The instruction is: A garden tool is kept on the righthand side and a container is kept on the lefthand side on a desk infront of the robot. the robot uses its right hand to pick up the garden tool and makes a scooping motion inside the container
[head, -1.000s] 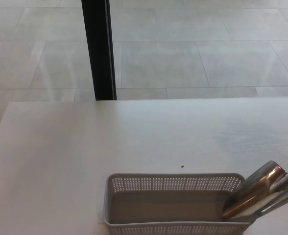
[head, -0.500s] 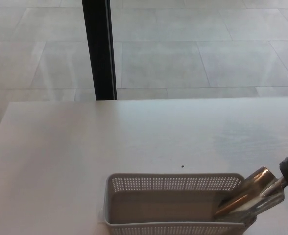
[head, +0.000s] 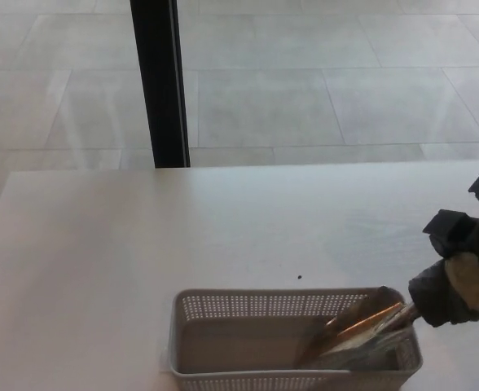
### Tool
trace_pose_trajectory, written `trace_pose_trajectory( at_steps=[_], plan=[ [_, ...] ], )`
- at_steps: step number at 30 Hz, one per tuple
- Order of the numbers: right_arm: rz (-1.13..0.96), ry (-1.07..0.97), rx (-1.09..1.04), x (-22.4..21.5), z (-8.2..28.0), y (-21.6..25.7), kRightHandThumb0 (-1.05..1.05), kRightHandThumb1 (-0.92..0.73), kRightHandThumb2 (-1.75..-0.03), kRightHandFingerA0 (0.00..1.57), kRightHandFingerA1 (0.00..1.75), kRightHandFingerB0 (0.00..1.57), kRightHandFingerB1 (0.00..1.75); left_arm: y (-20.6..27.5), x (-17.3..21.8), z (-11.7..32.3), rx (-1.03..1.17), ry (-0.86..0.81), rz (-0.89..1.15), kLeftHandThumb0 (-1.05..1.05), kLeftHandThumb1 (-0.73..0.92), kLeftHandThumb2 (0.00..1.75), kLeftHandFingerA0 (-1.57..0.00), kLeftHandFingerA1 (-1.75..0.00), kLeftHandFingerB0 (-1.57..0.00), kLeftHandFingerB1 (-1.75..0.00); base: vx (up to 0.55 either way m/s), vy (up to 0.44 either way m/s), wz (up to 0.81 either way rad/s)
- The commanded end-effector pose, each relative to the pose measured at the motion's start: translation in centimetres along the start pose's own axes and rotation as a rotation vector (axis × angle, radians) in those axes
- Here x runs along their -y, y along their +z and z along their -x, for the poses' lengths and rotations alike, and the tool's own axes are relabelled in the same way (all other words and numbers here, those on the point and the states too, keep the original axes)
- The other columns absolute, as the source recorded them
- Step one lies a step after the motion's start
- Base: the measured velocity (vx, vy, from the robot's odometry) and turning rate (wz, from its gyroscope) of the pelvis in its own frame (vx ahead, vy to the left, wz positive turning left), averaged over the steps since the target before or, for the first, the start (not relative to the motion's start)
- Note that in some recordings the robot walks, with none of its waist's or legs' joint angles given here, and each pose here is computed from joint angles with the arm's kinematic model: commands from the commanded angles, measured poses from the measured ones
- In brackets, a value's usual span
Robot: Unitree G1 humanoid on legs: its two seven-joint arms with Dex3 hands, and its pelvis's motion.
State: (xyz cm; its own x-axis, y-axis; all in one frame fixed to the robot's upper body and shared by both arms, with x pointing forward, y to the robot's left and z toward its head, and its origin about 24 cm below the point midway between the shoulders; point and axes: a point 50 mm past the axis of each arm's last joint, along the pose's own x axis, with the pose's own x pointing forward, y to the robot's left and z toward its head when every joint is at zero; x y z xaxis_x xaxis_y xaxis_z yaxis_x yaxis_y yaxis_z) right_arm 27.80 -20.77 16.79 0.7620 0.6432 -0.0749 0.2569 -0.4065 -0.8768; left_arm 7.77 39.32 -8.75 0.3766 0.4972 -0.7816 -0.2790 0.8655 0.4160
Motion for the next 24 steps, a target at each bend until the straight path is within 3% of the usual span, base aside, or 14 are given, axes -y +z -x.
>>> trace_pose_trajectory(
  at_steps=[1, 6, 9, 11, 12, 13, 14, 16, 17, 18, 21, 24],
  plan=[
    [-0.194, 0.316, -0.023, -3.3, -1.6, 4.6, -0.35, -0.7, -0.78, 0.88, 1.75, 0.82, 1.14, 0.0, -0.4, 0.0, -0.007, 0.007, -0.021, -0.52, 0.65, 0.59, -0.69, -0.7, -0.62, -0.51, 0.0, 0.0, 0.0],
    [-0.329, 0.349, -0.072, -4.2, -3.2, 6.4, -0.36, -0.68, -0.8, 0.86, 1.7, 0.79, 0.96, -0.1, -0.1, 0.0, -0.01, -0.001, -0.006, -0.53, 0.63, 0.59, -0.66, -0.68, -0.63, -0.51, 0.0, 0.0, 0.0],
    [-0.375, 0.375, -0.101, -4.7, -4.1, 7.3, -0.37, -0.62, -0.76, 0.84, 1.75, 0.76, 1.26, -0.3, 0.0, 0.0, -0.017, 0.005, 0.015, -0.49, 0.63, 0.59, -0.68, -0.71, -0.62, -0.52, 0.0, 0.0, 0.0],
    [-0.395, 0.38, -0.112, -5.0, -4.3, 7.6, -0.37, -0.62, -0.76, 0.84, 1.75, 0.76, 1.26, -0.4, 0.0, 0.0, -0.013, 0.001, 0.03, -0.49, 0.63, 0.59, -0.68, -0.71, -0.62, -0.52, 0.0, 0.0, 0.0],
    [-0.44, 0.39, -0.136, -5.2, -4.6, 7.9, -0.34, -0.63, -0.75, 0.85, 1.75, 0.76, 1.18, -0.4, 0.1, 0.1, -0.011, 0.002, 0.021, -0.49, 0.62, 0.59, -0.69, -0.73, -0.64, -0.52, 0.0, 0.0, 0.0],
    [-0.474, 0.398, -0.154, -5.4, -4.8, 8.2, -0.35, -0.67, -0.78, 0.84, 1.69, 0.71, 0.89, -0.5, 0.1, 0.1, -0.014, 0.001, 0.013, -0.5, 0.62, 0.58, -0.66, -0.7, -0.63, -0.5, 0.0, 0.0, 0.0],
    [-0.486, 0.379, -0.154, -5.6, -4.9, 8.5, -0.34, -0.66, -0.83, 0.84, 1.63, 0.72, 0.76, -0.5, 0.1, 0.1, -0.018, -0.006, 0.012, -0.5, 0.62, 0.58, -0.65, -0.68, -0.63, -0.5, 0.0, 0.0, 0.0],
    [-0.557, 0.361, -0.161, -6.0, -5.4, 9.6, -0.32, -0.68, -0.86, 0.87, 1.7, 0.81, 1.1, -0.6, 0.2, 0.1, -0.008, -0.009, 0.009, -0.52, 0.62, 0.59, -0.67, -0.74, -0.64, -0.53, 0.0, 0.0, 0.0],
    [-0.578, 0.36, -0.164, -6.1, -5.6, 10.0, -0.32, -0.69, -0.87, 0.87, 1.7, 0.84, 1.05, -0.6, 0.2, 0.1, -0.005, -0.007, 0.004, -0.52, 0.62, 0.59, -0.67, -0.72, -0.64, -0.53, 0.0, 0.0, 0.0],
    [-0.589, 0.363, -0.166, -6.2, -5.8, 10.2, -0.31, -0.67, -0.87, 0.84, 1.75, 0.74, 1.34, -0.6, 0.2, 0.1, -0.006, -0.006, 0.005, -0.51, 0.62, 0.59, -0.66, -0.71, -0.63, -0.51, 0.0, 0.0, 0.0],
    [-0.637, 0.339, -0.174, -6.3, -6.1, 11.0, -0.3, -0.63, -0.91, 0.86, 1.75, 0.75, 1.35, -0.5, 0.3, 0.0, -0.005, -0.012, 0.008, -0.5, 0.64, 0.59, -0.65, -0.7, -0.6, -0.51, 0.0, 0.0, 0.0],
    [-0.752, 0.29, -0.201, -6.4, -6.0, 11.6, -0.31, -0.62, -1.03, 0.87, 1.75, 0.77, 1.54, -0.7, 0.2, 0.1, -0.011, -0.009, -0.014, -0.51, 0.64, 0.59, -0.68, -0.71, -0.62, -0.52, 0.0, 0.0, 0.0]
  ],
)
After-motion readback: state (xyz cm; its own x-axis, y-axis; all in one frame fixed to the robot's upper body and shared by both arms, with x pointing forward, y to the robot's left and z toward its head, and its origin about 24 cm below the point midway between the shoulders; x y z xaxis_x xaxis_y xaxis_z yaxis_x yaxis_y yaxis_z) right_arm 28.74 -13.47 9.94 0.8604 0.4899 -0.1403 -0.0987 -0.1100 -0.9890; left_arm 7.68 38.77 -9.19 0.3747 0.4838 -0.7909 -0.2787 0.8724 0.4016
